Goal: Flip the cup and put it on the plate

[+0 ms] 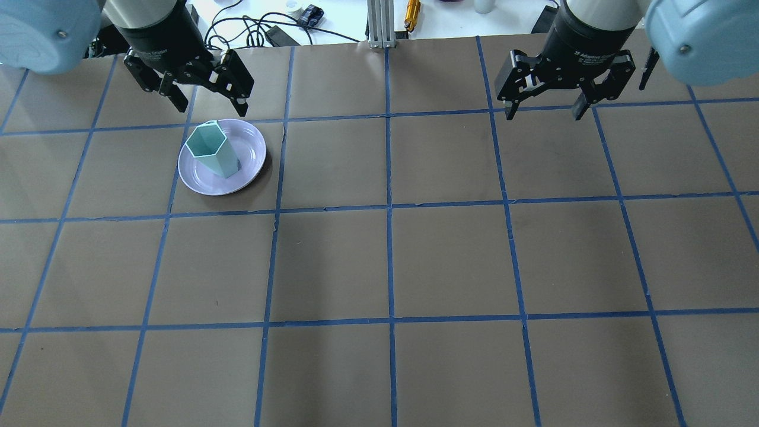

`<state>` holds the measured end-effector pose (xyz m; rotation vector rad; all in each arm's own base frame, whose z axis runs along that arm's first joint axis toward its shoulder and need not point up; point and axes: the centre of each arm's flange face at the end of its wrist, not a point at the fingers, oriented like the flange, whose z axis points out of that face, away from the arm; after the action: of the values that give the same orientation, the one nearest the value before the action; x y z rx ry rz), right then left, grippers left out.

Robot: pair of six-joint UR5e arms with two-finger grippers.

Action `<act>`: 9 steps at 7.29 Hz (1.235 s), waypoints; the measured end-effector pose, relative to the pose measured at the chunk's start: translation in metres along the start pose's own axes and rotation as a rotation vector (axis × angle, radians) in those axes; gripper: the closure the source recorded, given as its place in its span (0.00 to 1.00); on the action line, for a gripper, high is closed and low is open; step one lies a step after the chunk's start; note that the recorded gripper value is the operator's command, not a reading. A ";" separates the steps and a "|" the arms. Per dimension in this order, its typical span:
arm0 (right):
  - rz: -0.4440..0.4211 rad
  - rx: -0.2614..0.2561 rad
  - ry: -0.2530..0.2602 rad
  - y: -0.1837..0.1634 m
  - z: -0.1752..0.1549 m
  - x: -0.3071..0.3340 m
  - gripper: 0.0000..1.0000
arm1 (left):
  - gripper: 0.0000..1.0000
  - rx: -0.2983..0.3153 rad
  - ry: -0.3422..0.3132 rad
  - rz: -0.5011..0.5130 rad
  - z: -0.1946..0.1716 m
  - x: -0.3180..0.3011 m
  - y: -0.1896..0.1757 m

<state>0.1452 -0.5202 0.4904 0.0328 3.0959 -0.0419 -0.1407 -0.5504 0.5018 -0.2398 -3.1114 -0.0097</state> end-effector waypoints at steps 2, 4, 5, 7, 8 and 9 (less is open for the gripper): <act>0.000 0.000 0.000 0.000 0.000 0.000 0.00 | 0.00 -0.031 0.003 -0.011 -0.022 0.012 0.022; 0.000 0.000 0.000 0.000 0.000 0.000 0.00 | 0.00 -0.060 0.006 -0.050 -0.021 0.016 0.042; 0.000 0.000 0.000 0.000 0.000 0.000 0.00 | 0.00 -0.073 0.008 -0.064 -0.015 0.017 0.052; 0.000 0.000 0.000 0.000 0.000 0.000 0.00 | 0.00 -0.079 0.006 -0.072 -0.010 0.019 0.066; 0.000 0.000 0.000 0.000 0.000 0.000 0.00 | 0.00 -0.076 0.006 -0.073 -0.011 0.019 0.068; 0.000 0.000 0.000 0.000 0.000 0.000 0.00 | 0.00 -0.071 0.005 -0.073 -0.012 0.019 0.069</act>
<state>0.1452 -0.5202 0.4904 0.0324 3.0959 -0.0419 -0.1487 -0.4797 0.5145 -0.1275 -3.1160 -0.1213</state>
